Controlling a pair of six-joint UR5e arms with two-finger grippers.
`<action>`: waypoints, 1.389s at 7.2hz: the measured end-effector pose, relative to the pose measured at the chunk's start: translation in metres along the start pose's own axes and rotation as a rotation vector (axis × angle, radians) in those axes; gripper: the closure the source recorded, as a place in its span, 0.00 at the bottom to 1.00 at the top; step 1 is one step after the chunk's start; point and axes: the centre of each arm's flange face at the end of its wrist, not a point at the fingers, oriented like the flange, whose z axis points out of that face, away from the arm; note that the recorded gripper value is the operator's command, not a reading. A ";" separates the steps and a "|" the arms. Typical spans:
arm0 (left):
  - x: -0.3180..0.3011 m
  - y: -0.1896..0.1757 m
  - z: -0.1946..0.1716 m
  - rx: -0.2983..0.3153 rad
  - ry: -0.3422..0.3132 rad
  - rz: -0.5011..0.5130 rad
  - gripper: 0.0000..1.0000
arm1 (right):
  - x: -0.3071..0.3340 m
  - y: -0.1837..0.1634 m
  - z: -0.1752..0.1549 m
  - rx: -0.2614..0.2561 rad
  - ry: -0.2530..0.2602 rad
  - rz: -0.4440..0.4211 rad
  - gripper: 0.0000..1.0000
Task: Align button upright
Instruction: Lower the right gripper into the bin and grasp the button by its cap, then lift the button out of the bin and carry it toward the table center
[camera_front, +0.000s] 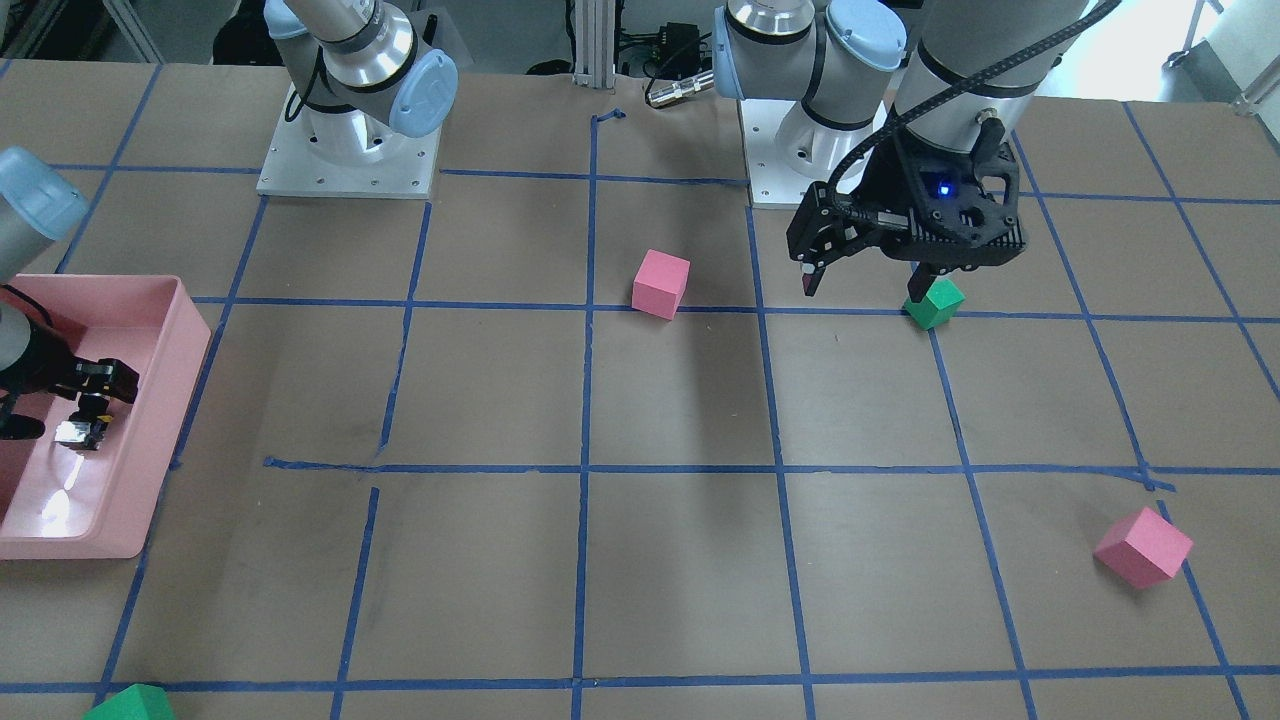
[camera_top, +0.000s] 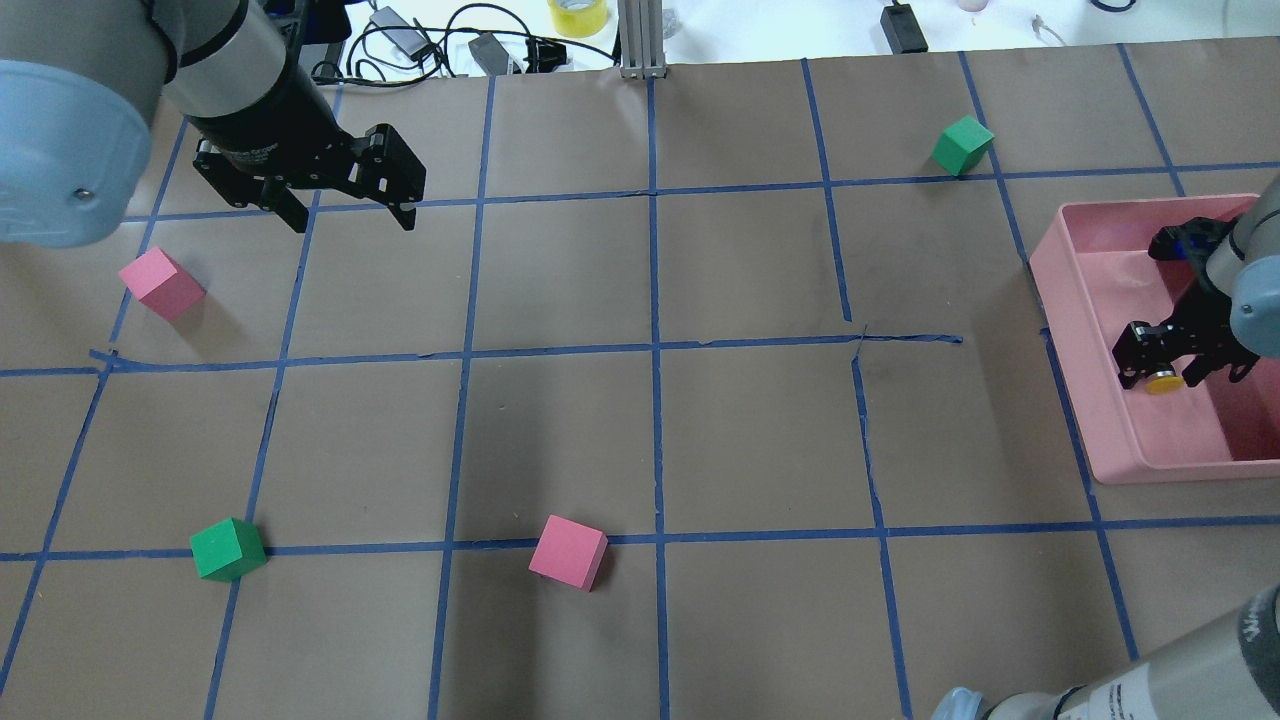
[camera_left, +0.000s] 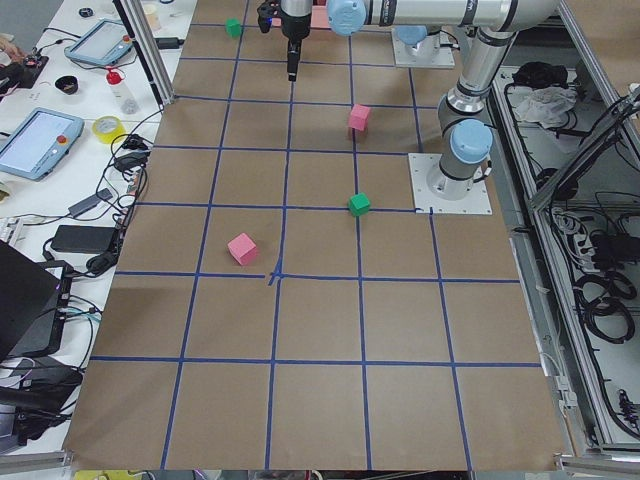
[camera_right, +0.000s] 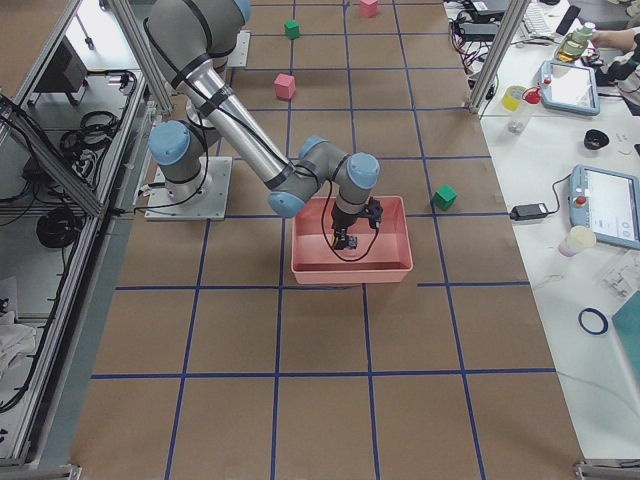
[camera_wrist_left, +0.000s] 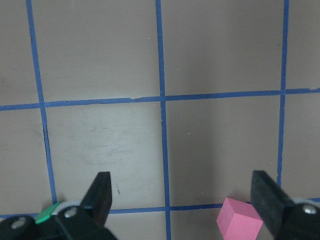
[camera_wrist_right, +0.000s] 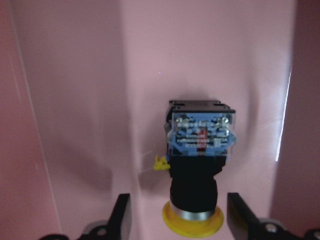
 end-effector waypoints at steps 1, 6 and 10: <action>0.000 0.000 0.000 0.000 0.000 0.000 0.00 | 0.000 0.000 0.000 0.000 0.000 -0.011 1.00; 0.000 0.000 0.000 0.000 0.000 0.000 0.00 | 0.019 -0.013 -0.046 0.072 0.055 -0.023 1.00; -0.001 0.000 0.000 0.000 0.000 -0.001 0.00 | 0.019 -0.014 -0.095 0.143 0.083 -0.007 1.00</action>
